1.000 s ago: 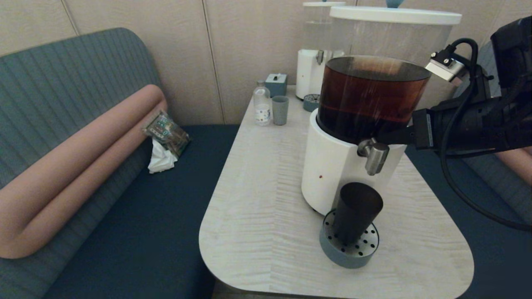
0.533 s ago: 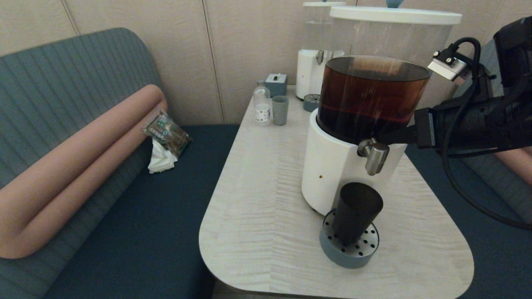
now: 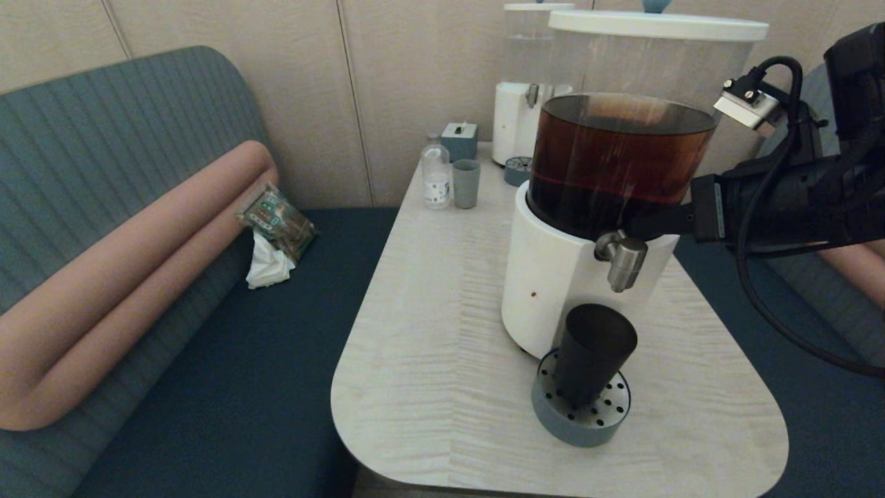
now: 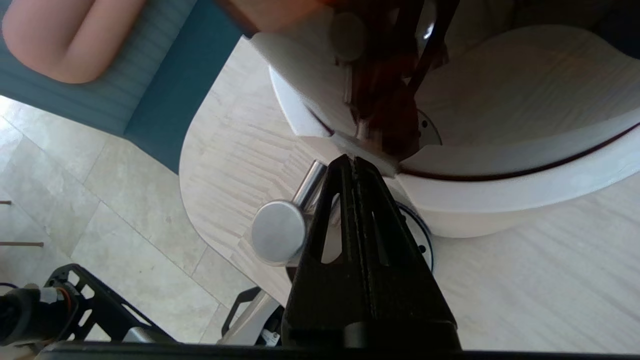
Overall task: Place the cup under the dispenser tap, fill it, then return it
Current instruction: Turn on the faucet
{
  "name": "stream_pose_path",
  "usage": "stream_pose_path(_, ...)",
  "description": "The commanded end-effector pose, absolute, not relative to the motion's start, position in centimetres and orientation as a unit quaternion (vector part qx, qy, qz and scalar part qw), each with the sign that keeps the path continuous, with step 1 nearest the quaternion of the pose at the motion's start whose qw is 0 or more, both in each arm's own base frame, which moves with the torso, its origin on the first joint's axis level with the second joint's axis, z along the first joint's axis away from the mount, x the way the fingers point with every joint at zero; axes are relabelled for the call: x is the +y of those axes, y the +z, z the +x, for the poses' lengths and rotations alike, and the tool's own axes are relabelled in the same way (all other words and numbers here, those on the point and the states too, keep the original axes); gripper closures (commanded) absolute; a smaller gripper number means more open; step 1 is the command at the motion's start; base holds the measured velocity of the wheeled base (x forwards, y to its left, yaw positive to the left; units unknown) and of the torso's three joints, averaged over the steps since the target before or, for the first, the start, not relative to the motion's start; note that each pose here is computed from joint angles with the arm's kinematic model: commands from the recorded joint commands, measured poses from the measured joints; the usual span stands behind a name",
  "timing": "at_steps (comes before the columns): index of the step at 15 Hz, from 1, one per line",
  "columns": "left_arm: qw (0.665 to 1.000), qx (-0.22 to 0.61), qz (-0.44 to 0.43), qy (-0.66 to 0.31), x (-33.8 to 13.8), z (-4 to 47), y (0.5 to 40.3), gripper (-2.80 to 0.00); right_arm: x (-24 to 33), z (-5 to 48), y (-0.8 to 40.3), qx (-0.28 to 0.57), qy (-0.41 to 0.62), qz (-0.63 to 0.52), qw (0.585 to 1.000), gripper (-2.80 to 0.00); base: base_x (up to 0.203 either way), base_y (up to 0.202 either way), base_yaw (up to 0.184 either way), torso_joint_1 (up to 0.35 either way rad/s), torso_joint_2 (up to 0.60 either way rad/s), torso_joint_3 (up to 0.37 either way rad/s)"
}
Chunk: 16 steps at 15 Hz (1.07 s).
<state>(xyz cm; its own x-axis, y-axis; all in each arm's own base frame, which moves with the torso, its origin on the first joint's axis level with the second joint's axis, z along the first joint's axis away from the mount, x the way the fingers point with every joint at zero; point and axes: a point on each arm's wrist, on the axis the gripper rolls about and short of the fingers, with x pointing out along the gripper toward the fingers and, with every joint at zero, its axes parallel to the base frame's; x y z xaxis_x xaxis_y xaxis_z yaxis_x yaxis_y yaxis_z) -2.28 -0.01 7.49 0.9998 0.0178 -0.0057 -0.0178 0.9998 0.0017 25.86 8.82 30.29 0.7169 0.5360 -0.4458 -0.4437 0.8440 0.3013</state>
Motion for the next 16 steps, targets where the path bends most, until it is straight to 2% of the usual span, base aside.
stream_pose_path(1, 1.000, 0.005, 0.001, 0.009, 0.0, -2.3, 7.4, 0.00, 8.9, 26.2, 30.0, 0.271, 0.265, 0.085, 0.922, 0.00, 0.000, 0.000, 0.000, 0.000, 0.00, 0.000)
stream_pose_path(6, 1.000, 0.004, 0.001, 0.009, 0.0, -2.3, 7.5, 0.00, 8.8, 26.3, 31.8, 0.269, 0.252, 0.067, 0.927, 0.00, 0.000, 0.000, 0.000, 0.000, 0.00, 0.000)
stream_pose_path(16, 1.000, 0.005, 0.001, 0.009, 0.0, -2.3, 7.4, 0.00, 9.6, 27.5, 31.0, 0.295, 0.236, 0.044, 0.925, 0.00, 0.000, 0.000, 0.000, 0.000, 0.00, 0.000)
